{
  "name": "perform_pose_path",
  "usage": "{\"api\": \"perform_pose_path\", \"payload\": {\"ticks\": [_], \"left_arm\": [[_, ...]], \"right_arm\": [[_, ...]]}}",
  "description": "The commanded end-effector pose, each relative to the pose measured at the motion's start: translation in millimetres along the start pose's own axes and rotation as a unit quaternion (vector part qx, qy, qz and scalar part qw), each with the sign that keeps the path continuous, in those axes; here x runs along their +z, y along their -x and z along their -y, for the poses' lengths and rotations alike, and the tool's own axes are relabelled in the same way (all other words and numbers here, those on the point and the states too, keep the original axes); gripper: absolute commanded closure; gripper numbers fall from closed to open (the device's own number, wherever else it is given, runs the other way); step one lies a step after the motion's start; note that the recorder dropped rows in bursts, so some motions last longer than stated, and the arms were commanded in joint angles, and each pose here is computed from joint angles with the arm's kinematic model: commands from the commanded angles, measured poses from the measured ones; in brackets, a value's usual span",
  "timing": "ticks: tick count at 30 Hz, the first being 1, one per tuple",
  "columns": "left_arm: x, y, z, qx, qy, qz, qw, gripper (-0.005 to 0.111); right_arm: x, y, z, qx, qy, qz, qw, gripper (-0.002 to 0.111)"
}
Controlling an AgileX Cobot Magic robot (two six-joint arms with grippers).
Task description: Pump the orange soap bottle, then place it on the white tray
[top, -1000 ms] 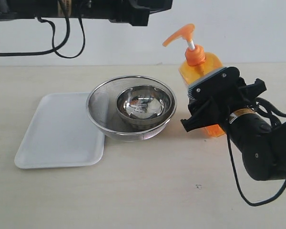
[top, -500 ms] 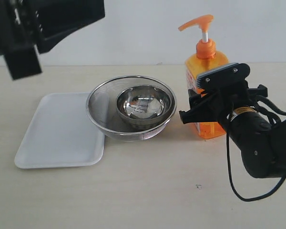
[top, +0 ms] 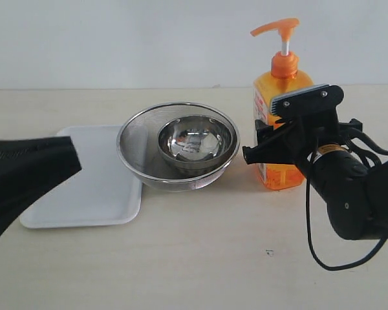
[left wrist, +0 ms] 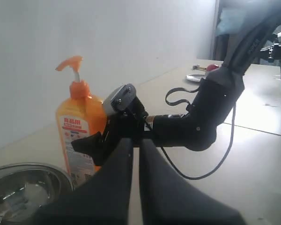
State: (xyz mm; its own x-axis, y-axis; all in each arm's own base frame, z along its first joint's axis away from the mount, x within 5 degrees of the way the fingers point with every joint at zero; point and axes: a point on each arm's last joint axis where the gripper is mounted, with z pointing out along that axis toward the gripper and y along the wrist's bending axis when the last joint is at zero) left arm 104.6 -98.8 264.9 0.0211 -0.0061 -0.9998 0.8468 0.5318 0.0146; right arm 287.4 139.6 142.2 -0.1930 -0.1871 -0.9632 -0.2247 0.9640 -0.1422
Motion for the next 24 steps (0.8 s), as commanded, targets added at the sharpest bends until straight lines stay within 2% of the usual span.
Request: {"api": "perform_pose_path", "payload": {"ticks": [1,9,12,19,22,24], "left_arm": [[-17,-16,7.1,0.000,0.030,0.025,0.999,0.102],[-39,-43,18.8,0.006,0.053,0.034,0.998,0.102],[-42,-43,21.0,0.013,0.053,0.044,0.998,0.102],[-45,-46,18.4,0.015,0.078,0.021,0.997,0.102],[-46,-50,12.6,-0.005,0.110,0.000,0.994,0.102],[-47,-53,7.8,-0.046,0.137,-0.011,0.989,0.102]], "right_arm": [[0,-3,-2,0.010,0.009,-0.023,1.000,0.108],[0,-3,-2,0.011,0.009,-0.023,1.000,0.108],[0,-3,-2,0.011,0.009,-0.023,1.000,0.108],[0,-4,-1,0.014,0.005,-0.025,1.000,0.108],[-1,-4,0,0.024,-0.002,-0.028,0.999,0.108],[-1,-4,1,0.026,-0.004,-0.028,0.999,0.108]]}}
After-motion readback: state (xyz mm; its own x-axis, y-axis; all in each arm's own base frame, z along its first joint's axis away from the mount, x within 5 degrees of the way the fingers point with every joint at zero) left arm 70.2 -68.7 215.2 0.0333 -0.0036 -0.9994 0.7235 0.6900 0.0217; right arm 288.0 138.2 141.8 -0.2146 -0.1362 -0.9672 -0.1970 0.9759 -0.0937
